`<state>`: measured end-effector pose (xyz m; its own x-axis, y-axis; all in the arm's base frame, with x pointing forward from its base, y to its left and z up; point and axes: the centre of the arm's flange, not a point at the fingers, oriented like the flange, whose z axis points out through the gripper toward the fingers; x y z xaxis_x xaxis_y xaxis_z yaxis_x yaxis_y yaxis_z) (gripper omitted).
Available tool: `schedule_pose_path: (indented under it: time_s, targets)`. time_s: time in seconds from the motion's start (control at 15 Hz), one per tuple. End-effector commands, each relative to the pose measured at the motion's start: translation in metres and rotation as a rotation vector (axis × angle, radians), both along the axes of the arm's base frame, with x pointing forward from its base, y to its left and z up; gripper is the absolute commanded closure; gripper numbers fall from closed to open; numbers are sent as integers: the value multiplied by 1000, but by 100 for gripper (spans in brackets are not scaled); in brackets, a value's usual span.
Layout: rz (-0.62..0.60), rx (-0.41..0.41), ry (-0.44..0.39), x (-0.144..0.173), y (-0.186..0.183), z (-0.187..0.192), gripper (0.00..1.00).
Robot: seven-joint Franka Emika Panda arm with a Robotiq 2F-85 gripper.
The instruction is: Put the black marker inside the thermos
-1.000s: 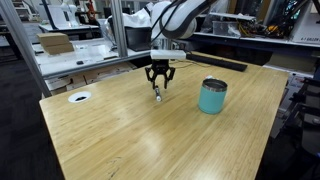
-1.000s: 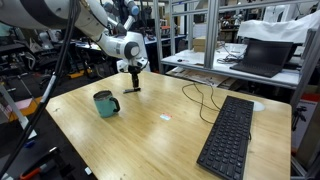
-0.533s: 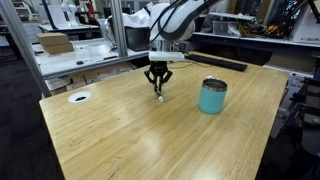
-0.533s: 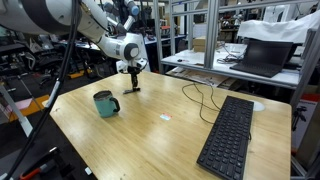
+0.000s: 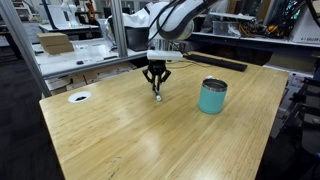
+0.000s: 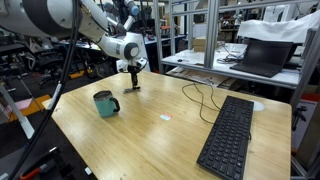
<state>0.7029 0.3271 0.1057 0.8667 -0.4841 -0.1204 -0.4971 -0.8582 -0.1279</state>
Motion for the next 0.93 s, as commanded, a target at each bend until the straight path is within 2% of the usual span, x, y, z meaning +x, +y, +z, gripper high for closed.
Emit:
schedule_pose_path:
  time_s: [0.0,0.4,0.87]
  targets:
    - [-38,-32,-14,-7,-5,27,95]
    - [-137,-142,-75,-26,-8,56,95]
    - [-330,-322,-188,-83,-36,84,95]
